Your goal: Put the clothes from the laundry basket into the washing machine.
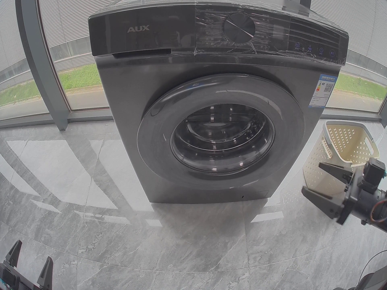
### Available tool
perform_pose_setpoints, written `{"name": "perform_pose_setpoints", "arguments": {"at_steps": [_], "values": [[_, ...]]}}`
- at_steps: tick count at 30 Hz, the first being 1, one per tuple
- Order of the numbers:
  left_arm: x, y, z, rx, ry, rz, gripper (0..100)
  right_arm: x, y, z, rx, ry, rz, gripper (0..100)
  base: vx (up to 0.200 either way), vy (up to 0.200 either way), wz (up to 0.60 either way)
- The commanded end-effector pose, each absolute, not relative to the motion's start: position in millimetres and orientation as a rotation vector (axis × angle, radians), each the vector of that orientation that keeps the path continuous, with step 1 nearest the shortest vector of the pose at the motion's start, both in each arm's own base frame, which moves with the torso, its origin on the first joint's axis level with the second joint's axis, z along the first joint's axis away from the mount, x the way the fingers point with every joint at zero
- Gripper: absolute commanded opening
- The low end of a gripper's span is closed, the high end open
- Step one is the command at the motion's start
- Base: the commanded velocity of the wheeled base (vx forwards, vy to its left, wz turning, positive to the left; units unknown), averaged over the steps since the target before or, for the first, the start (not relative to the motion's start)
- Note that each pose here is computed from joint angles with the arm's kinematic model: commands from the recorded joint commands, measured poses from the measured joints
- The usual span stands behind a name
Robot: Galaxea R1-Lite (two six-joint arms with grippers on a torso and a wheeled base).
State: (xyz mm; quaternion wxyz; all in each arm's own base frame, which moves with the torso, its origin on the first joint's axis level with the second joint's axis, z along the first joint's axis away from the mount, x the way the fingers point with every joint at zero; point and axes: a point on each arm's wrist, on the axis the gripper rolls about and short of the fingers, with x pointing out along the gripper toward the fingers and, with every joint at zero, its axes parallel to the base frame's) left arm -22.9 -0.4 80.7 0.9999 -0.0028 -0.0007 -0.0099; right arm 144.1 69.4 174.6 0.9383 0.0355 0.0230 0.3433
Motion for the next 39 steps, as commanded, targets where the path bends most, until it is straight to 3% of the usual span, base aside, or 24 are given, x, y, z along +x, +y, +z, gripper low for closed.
{"name": "perform_pose_setpoints", "arguments": {"at_steps": [1, 7, 12, 15, 16, 17, 21, 26, 32, 39], "values": [[-22.8, -0.4, 75.5, -0.008, 0.000, -0.020, 100, 70.8, 30.3, 174.7, 0.028, -0.054, 0.607, 100, 0.000, 0.000, 0.00], [-22.7, -0.4, 75.5, -0.015, 0.002, -0.020, 100, 13.3, 7.7, 149.1, -0.023, -0.105, 0.392, 100, 0.000, 0.000, 0.00], [-22.7, -0.4, 75.5, -0.006, 0.002, -0.021, 100, -21.6, 4.4, 118.7, -0.030, -0.154, 0.339, 100, 0.000, 0.000, 0.00], [-22.7, -0.4, 75.5, -0.006, 0.002, -0.021, 100, -27.2, 5.2, 107.4, -0.035, -0.155, 0.299, 100, 0.000, 0.000, 0.00], [-22.7, -0.4, 75.5, -0.008, 0.002, -0.021, 100, -24.1, 6.1, 87.6, -0.026, -0.111, 0.242, 100, 0.000, 0.000, 0.00], [-22.7, -0.4, 75.5, -0.008, 0.002, -0.021, 100, -23.8, 5.9, 84.7, -0.026, -0.092, 0.237, 100, 0.000, 0.000, 0.00], [-22.7, -0.3, 75.5, -0.015, 0.002, -0.021, 100, -22.9, 1.5, 80.9, 0.035, -0.039, 0.057, 100, 0.000, 0.000, 0.00], [-22.7, -0.4, 75.5, -0.014, 0.002, -0.023, 100, -22.4, -1.2, 78.3, 0.043, -0.012, -0.069, 100, 0.000, 0.000, 0.00], [-22.7, -0.3, 75.5, -0.018, 0.002, -0.021, 100, -21.4, 0.8, 76.3, -0.021, 0.032, 0.034, 100, 0.000, 0.000, 0.00], [-22.8, -0.4, 75.5, -0.006, 0.000, -0.020, 100, -21.3, 0.8, 76.4, -0.017, 0.015, 0.026, 100, 0.000, 0.000, 0.00]]}}
